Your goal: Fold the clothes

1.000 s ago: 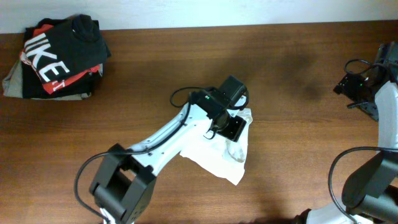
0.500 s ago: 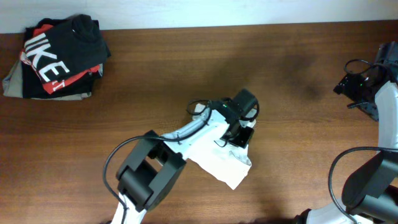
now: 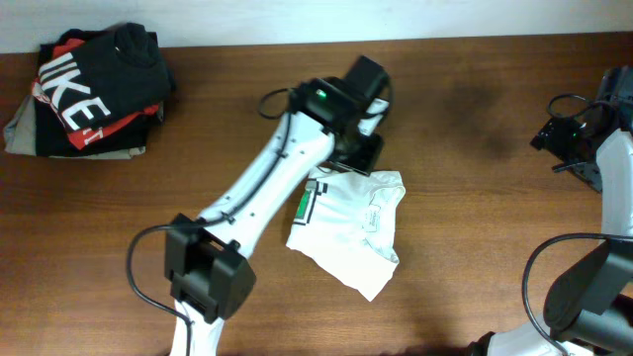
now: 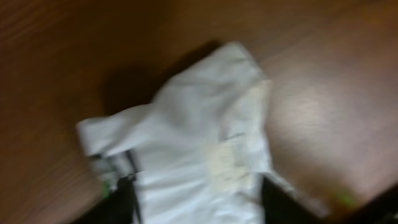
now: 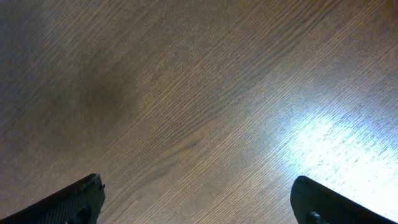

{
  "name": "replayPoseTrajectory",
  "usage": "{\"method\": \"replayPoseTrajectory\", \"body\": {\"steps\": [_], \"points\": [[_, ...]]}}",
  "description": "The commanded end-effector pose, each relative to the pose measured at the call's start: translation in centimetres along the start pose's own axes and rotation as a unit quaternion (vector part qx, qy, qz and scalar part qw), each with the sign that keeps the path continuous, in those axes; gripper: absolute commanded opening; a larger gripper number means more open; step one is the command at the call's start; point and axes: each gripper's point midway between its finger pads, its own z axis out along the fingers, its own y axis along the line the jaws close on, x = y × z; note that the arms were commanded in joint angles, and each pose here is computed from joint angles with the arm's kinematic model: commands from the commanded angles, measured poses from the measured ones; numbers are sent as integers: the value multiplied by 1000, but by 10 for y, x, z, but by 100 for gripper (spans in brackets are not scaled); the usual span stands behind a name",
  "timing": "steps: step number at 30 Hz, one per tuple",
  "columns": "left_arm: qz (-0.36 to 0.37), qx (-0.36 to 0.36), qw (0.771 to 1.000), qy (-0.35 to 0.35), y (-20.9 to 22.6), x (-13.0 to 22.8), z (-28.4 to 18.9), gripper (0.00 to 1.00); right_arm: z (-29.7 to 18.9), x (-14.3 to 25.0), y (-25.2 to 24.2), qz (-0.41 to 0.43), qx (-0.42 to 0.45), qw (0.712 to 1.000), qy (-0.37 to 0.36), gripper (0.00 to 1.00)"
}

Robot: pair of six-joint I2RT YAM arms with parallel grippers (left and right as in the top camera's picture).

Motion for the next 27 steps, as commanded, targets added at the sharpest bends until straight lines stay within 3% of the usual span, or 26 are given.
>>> {"method": "replayPoseTrajectory", "body": {"steps": [1,7,13,17,19,21,27], "points": [[-62,-29,998,-2,67,-3,-14,99,1,-2,-4,6,10,1000,-3,99],[-122,-94,985,77,135,44,8,99,1,-2,-4,6,10,1000,-3,99],[-144,-80,982,92,143,56,22,99,1,-2,-4,6,10,1000,-3,99],[-166,23,981,102,145,64,20,99,1,-2,-4,6,10,1000,-3,99],[-124,108,981,100,132,69,25,99,1,-2,-4,6,10,1000,-3,99],[-112,130,979,112,129,85,45,99,1,-2,-4,6,10,1000,-3,99],[-100,240,963,64,103,99,96,99,1,-2,-4,6,10,1000,-3,99]]}}
